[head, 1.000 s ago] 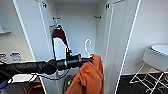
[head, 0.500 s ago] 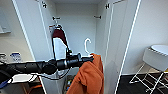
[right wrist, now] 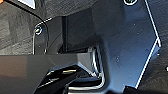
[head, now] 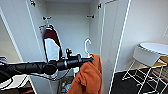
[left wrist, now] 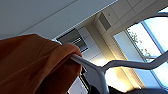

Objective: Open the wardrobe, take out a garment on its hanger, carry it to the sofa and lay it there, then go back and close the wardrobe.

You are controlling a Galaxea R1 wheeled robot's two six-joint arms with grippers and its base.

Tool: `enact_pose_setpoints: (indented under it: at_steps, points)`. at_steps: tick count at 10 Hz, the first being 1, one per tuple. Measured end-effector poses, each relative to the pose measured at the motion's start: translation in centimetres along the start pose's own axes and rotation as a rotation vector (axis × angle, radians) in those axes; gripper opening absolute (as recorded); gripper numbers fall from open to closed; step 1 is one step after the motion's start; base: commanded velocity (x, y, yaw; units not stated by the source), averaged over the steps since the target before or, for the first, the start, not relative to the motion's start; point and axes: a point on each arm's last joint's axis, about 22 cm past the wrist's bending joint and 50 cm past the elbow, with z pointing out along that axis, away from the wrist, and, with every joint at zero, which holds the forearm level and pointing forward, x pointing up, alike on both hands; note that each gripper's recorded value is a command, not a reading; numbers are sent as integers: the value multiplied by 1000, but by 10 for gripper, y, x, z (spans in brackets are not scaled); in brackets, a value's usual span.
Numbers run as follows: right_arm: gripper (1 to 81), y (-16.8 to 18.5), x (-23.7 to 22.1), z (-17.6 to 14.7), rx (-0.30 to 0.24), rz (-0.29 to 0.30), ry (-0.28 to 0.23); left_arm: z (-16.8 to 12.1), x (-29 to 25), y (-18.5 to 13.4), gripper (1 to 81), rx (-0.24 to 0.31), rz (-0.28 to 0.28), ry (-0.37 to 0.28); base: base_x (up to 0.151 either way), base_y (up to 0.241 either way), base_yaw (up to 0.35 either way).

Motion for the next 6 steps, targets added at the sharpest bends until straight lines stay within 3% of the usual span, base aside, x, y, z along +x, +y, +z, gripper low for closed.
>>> enact_pose_setpoints:
  at_steps: [3, 6]
  points:
    - [811, 54, 7, -17, -53, -12, 4, -9, 0, -10, 10, 38, 17, -2, 0, 0, -338]
    - [811, 58, -4, -28, -11, -4, -12, -14, -8, -22, 10, 84, 14, -31, 0, 0, -341]
